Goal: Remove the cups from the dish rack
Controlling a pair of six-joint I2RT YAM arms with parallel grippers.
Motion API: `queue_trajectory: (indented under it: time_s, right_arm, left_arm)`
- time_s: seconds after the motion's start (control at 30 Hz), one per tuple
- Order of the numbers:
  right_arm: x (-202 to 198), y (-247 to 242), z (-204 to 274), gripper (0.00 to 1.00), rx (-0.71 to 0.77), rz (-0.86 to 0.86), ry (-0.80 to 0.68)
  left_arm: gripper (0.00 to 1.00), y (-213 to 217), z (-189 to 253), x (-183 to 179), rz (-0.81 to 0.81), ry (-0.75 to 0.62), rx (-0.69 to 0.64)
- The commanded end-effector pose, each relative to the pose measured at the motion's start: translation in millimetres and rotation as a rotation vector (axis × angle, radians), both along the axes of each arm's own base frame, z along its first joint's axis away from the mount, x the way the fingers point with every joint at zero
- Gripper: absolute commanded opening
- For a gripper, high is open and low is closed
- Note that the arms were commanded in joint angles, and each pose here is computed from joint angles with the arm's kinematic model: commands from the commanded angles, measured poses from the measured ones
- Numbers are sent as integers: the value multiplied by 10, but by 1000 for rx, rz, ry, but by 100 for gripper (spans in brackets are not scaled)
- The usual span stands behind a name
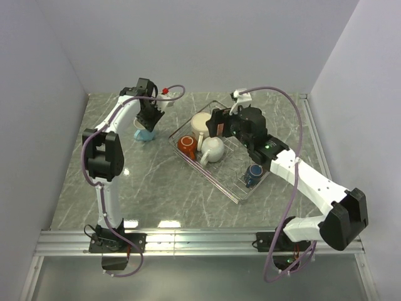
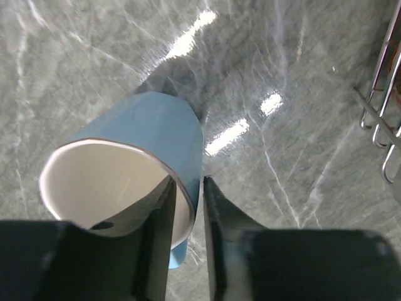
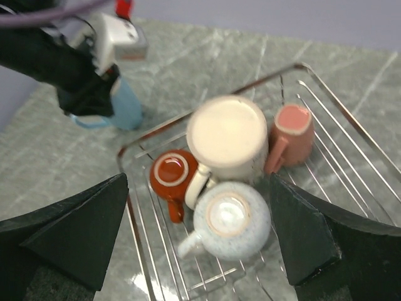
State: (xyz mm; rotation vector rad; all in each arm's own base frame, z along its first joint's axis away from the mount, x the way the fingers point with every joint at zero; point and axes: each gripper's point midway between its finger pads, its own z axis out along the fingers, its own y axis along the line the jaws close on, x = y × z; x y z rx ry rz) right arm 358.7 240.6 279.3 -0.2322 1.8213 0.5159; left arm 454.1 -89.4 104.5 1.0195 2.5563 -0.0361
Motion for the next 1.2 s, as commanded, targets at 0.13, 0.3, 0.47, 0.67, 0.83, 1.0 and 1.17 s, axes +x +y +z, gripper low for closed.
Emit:
queue_trajectory:
  time_s: [0.13, 0.3, 0.47, 0.67, 0.83, 1.0, 1.17]
  right_arm:
    - [103, -87, 9, 100, -37, -77, 65]
    - [194, -74, -29, 99, -35, -115, 95]
    - [325, 69, -44, 91, 46, -155, 139]
    - [233, 415, -282, 88, -27, -265, 151]
    - [269, 315, -551, 85, -4, -498, 175]
    - [344, 450, -703, 81, 0, -543, 181]
    - [435, 578, -979, 65, -113, -523, 222]
  left_arm:
    - [44, -63, 343, 146, -16, -95, -39]
    - [59, -108, 586, 177, -5, -152, -75]
    - [66, -168, 982, 272, 63, -268, -147]
    - [66, -195, 1311, 247, 145, -368, -231]
    - [67, -185, 1370, 140, 166, -388, -266]
    - [67, -165, 1468, 96, 173, -427, -282]
    - [66, -195, 1455, 19, 144, -419, -298]
